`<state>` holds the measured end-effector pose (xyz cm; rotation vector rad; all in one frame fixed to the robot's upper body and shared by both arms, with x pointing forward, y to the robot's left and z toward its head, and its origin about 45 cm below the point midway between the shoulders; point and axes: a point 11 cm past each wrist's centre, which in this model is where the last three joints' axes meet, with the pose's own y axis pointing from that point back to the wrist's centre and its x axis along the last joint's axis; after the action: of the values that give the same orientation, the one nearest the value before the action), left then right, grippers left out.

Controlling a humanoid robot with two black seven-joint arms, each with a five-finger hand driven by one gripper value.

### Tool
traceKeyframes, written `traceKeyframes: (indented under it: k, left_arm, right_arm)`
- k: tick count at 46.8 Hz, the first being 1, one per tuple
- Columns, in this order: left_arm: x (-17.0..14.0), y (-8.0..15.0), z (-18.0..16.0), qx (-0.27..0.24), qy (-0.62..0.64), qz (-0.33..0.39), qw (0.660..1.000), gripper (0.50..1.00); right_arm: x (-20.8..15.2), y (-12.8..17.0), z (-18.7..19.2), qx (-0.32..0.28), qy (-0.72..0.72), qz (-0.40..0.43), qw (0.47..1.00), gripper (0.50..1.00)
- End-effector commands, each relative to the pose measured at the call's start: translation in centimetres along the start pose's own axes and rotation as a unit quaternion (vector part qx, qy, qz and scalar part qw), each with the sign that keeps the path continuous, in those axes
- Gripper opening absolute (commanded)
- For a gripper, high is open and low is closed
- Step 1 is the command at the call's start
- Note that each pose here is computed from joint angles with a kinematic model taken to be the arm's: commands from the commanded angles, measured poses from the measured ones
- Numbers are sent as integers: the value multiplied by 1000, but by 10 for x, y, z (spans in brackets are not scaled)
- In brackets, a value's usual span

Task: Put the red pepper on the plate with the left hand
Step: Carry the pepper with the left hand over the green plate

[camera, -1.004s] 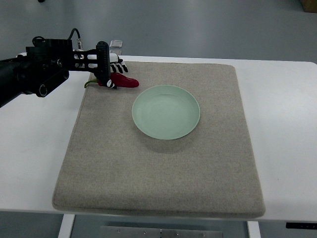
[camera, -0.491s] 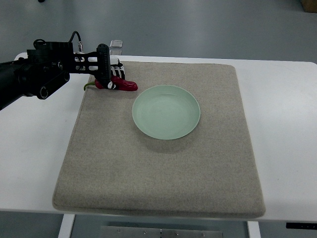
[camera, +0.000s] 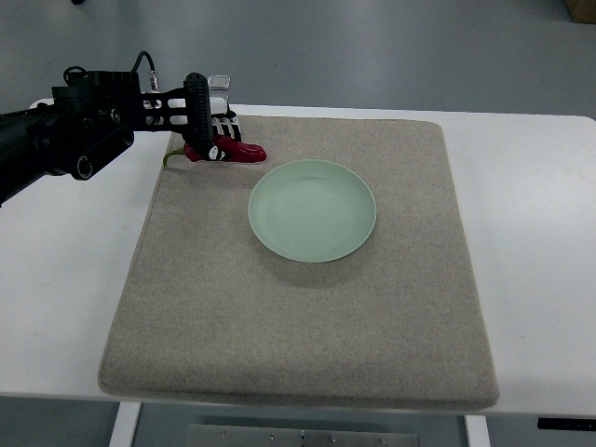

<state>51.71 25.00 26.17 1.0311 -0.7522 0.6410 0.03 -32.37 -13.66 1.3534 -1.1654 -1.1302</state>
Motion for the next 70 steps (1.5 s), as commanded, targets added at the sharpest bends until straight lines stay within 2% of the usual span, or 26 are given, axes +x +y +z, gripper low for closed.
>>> traceKeyframes:
  k: [1, 17, 26, 43, 57, 61, 63, 67, 70]
  left_arm:
    - [4, 0, 4, -6, 7, 7, 1000, 500]
    - [5, -7, 62, -91, -20, 6, 996, 500]
    - [-9, -8, 95, -139, -34, -16, 990, 500]
    - [-31, -7, 125, -178, -73, -49, 980, 500]
    - [-39, -7, 130, -187, -75, -61, 978, 500]
    - [-40, -7, 130, -187, -75, -64, 977, 546]
    - [-40, -7, 130, -187, -75, -64, 977, 553]
    - [-42, -7, 130, -188, -73, -65, 977, 655]
    - [-44, -6, 131, -192, -72, -67, 976, 694]
  right_arm:
    - [0, 0, 0, 0, 0, 0, 1000, 932]
    - [0, 0, 0, 0, 0, 0, 1000, 932]
    - [0, 0, 0, 0, 0, 0, 1000, 932]
    - [0, 0, 0, 0, -1, 0, 1000, 932]
    - [0, 0, 0, 0, 0, 0, 1000, 932]
    - [0, 0, 0, 0, 0, 0, 1000, 932]
    - [0, 0, 0, 0, 0, 0, 1000, 932]
    - [0, 0, 0, 0, -1, 0, 1000, 932]
    - [0, 0, 0, 0, 0, 0, 1000, 932]
